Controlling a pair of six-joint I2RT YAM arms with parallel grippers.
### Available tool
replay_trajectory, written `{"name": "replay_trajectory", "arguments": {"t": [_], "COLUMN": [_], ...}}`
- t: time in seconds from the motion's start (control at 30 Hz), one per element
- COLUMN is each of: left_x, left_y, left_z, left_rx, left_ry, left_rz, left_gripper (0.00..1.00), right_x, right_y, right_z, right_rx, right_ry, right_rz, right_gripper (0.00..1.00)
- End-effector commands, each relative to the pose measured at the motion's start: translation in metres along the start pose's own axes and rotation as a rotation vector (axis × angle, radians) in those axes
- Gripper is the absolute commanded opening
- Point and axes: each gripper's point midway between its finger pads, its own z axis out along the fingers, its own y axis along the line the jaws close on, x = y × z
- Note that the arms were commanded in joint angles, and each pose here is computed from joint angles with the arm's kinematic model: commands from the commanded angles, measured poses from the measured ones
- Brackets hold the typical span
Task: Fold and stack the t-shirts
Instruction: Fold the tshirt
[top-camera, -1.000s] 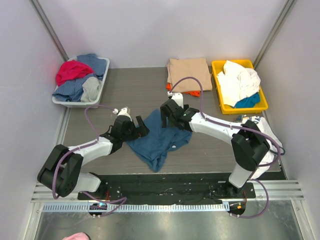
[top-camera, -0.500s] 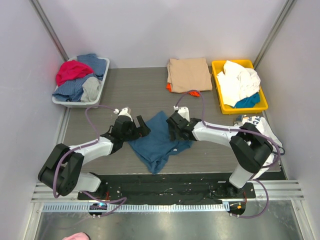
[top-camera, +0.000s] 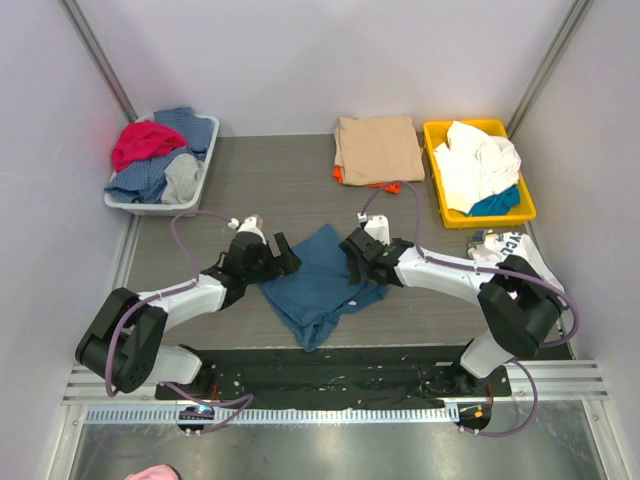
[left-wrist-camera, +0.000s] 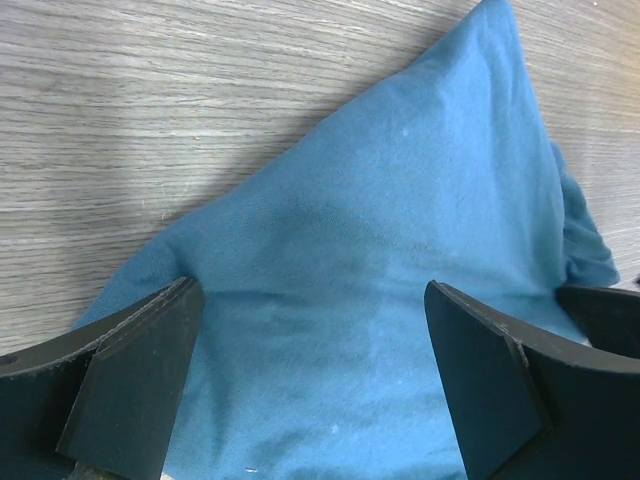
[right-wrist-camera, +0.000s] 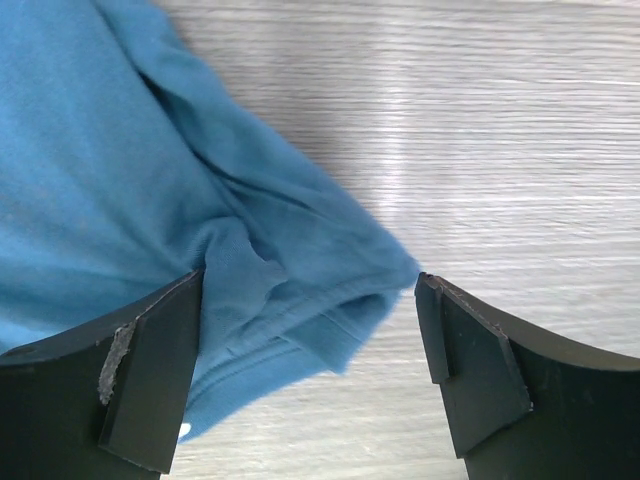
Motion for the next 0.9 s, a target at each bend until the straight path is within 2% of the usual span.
{"name": "replay_trajectory", "arguments": {"t": [0.0,0.47,0.73,0.87], "left_x": [0.0,-0.015,-0.03,-0.037], "left_y": [0.012,0.0,-0.015,-0.025], "left_z": [-0.001,-0.013,-0.025,-0.036], "left_rx": [-0.055,-0.036,0.006,0.037], "left_ry": [0.003,-0.028,-0.055,-0.072], "left_rz": [0.048,0.059,0.066,0.057], "left_gripper": [1.0,1.0,1.0,1.0], "right_x": [-0.022,-0.075,-0.093,-0.094], "right_y": [-0.025,-0.023,0.029,0.067], "right_z": [-0.021,-0.051,-0.041,-0.031], "right_rx": [0.089,0.06,-0.142,-0.276], "right_ry": [-0.058,-0.149,-0.149,-0.101], "right_rz": [0.0,0.041,0.017,-0.047], "right_gripper": [0.91,0.91,0.91,0.91]}}
